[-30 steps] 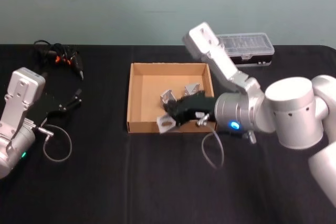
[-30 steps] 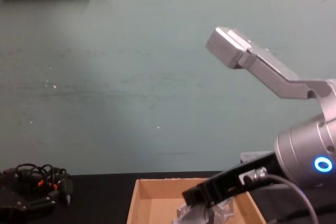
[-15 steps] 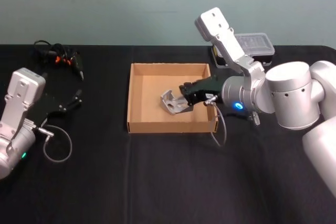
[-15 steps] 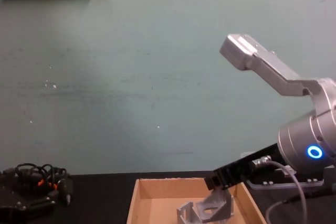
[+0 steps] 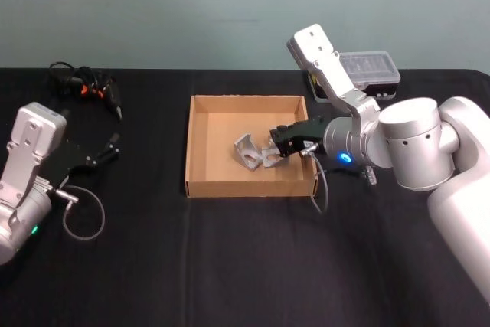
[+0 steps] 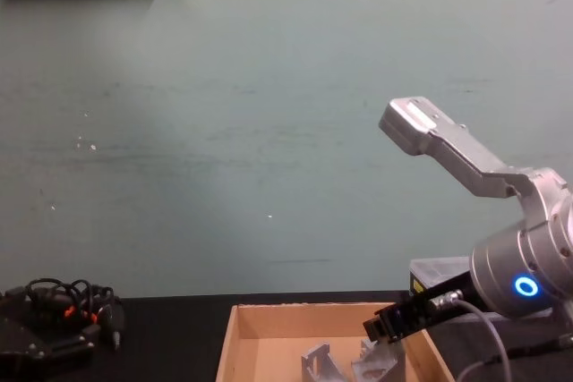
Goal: Use one hand to pick up the angle iron from the table and place it into the box.
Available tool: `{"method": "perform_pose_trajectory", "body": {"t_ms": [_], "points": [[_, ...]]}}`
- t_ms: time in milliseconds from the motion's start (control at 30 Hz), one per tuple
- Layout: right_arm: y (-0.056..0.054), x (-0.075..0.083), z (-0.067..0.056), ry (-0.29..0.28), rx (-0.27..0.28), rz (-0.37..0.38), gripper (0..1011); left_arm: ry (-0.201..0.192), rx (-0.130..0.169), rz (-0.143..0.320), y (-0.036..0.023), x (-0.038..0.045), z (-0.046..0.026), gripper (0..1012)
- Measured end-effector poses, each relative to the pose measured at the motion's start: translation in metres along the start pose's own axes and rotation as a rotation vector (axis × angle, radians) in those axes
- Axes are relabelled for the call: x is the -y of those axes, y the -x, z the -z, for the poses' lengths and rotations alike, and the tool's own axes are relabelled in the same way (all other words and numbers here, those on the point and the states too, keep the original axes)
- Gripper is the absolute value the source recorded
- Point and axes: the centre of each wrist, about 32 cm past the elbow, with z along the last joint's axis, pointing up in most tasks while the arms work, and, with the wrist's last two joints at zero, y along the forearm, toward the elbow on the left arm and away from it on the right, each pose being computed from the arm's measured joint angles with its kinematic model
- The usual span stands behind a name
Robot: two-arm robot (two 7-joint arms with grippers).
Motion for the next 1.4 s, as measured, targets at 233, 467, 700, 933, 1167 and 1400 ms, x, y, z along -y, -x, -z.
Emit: {"method": "perform_pose_trajectory", "body": {"t_ms": [233, 467, 700, 933, 1167, 1400], "points": [[-0.002, -0.01, 0.001, 0.011, 0.002, -0.001, 94, 0.0, 0.0, 0.0, 0.0, 0.0, 0.0, 1011], [-0.002, -0.011, 0.0, 0.011, 0.004, -0.004, 94, 0.0, 0.0, 0.0, 0.0, 0.0, 0.0, 1011], [-0.001, -0.011, 0.001, 0.01, 0.004, -0.004, 209, 0.0, 0.0, 0.0, 0.0, 0.0, 0.0, 1011], [-0.001, -0.01, 0.001, 0.01, 0.003, -0.005, 425, 0.0, 0.0, 0.0, 0.0, 0.0, 0.0, 1011], [-0.001, -0.01, 0.001, 0.01, 0.003, -0.005, 648, 0.0, 0.0, 0.0, 0.0, 0.0, 0.0, 1011], [-0.001, -0.01, 0.001, 0.011, 0.002, -0.005, 872, 0.0, 0.0, 0.0, 0.0, 0.0, 0.0, 1011]]}}
